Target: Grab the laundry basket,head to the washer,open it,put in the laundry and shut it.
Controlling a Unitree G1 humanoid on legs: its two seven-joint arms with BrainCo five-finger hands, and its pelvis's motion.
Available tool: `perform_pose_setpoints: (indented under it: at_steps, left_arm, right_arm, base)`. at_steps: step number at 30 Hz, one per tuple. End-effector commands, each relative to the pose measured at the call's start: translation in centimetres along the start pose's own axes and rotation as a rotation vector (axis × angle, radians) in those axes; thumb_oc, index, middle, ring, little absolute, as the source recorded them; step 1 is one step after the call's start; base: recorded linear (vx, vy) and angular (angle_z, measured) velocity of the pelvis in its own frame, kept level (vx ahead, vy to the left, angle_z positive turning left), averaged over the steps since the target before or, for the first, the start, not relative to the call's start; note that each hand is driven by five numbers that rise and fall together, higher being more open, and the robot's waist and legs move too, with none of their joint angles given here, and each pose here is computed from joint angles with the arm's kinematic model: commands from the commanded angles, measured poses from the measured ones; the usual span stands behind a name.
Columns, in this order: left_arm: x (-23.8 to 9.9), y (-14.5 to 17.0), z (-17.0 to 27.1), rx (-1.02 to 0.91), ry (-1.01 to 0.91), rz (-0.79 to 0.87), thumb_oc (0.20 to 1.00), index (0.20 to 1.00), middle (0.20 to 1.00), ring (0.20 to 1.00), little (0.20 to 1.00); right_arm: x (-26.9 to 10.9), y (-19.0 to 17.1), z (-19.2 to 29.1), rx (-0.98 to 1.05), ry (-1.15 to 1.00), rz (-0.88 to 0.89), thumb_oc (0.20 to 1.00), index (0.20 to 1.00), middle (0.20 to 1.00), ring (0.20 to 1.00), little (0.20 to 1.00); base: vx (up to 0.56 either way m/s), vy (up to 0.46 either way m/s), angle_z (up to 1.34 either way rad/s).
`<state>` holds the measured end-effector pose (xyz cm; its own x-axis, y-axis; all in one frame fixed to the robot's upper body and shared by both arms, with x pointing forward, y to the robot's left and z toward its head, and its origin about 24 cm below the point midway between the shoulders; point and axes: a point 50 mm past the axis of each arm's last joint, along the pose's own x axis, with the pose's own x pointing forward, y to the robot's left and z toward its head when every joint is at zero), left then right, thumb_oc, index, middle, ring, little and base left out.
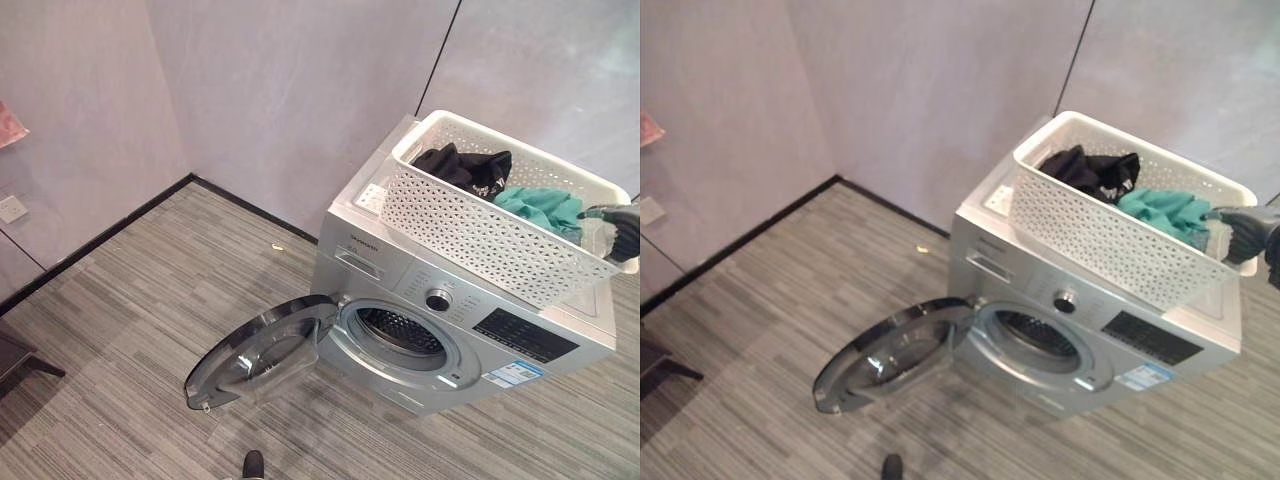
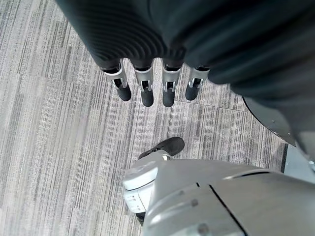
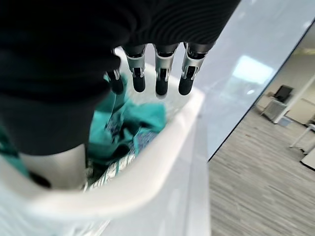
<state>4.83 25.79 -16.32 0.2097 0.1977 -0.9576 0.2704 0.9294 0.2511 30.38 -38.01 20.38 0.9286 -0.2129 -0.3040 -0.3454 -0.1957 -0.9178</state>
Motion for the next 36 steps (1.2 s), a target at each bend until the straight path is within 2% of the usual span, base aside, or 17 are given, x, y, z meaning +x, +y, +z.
perform_pose_setpoints:
  at_steps: [1,11,13,17,23,29,31,36]
  left_arm:
    - [0.0,-1.2,-0.4,0.091,0.021,-0.029,1.000,1.000,1.000,1.000,1.000]
    - [0.1,-0.9,0.1,0.154,0.004,-0.009,1.000,1.000,1.000,1.000,1.000]
    - [0.1,-0.7,0.5,0.162,-0.004,0.006,1.000,1.000,1.000,1.000,1.000]
    - [0.2,-0.6,0.9,0.162,-0.011,0.020,1.000,1.000,1.000,1.000,1.000]
    - [0.2,-0.7,1.3,0.171,-0.027,0.021,1.000,1.000,1.000,1.000,1.000]
    - [0.2,-0.6,2.0,0.188,-0.049,0.033,1.000,1.000,1.000,1.000,1.000]
    - [0.2,-0.8,2.1,0.195,-0.053,0.020,1.000,1.000,1.000,1.000,1.000]
    - [0.2,-1.1,1.8,0.199,-0.037,-0.008,1.000,1.000,1.000,1.000,1.000]
  right_arm:
    - [-0.6,-3.7,-1.0,-0.028,0.059,-0.199,1.000,1.000,1.000,1.000,1.000]
    - [0.6,-4.9,1.2,-0.173,0.035,-0.250,1.000,1.000,1.000,1.000,1.000]
    - [0.4,-6.3,1.4,-0.219,0.052,-0.327,1.000,1.000,1.000,1.000,1.000]
    - [0.1,-7.2,1.6,-0.193,0.057,-0.392,1.000,1.000,1.000,1.000,1.000]
    - [0.3,-6.5,0.5,-0.102,0.115,-0.430,1.000,1.000,1.000,1.000,1.000]
    - [1.7,-3.2,-0.6,-0.049,0.190,-0.290,1.000,1.000,1.000,1.000,1.000]
    - [2.5,-1.4,-0.5,-0.066,0.200,-0.154,1.000,1.000,1.000,1.000,1.000]
    - [3.3,1.4,-0.4,-0.012,0.210,0.029,1.000,1.000,1.000,1.000,1.000]
  base:
    - [0.00,-0.004,-0.05]
    - [0.00,-0.002,0.03]
    - [0.01,-0.022,0.05]
    - [0.03,-0.014,0.13]
    - [0.03,-0.010,0.02]
    - [0.01,-0.008,0.00]
    - [0.01,-0.016,0.00]
    - [0.00,0.000,0.00]
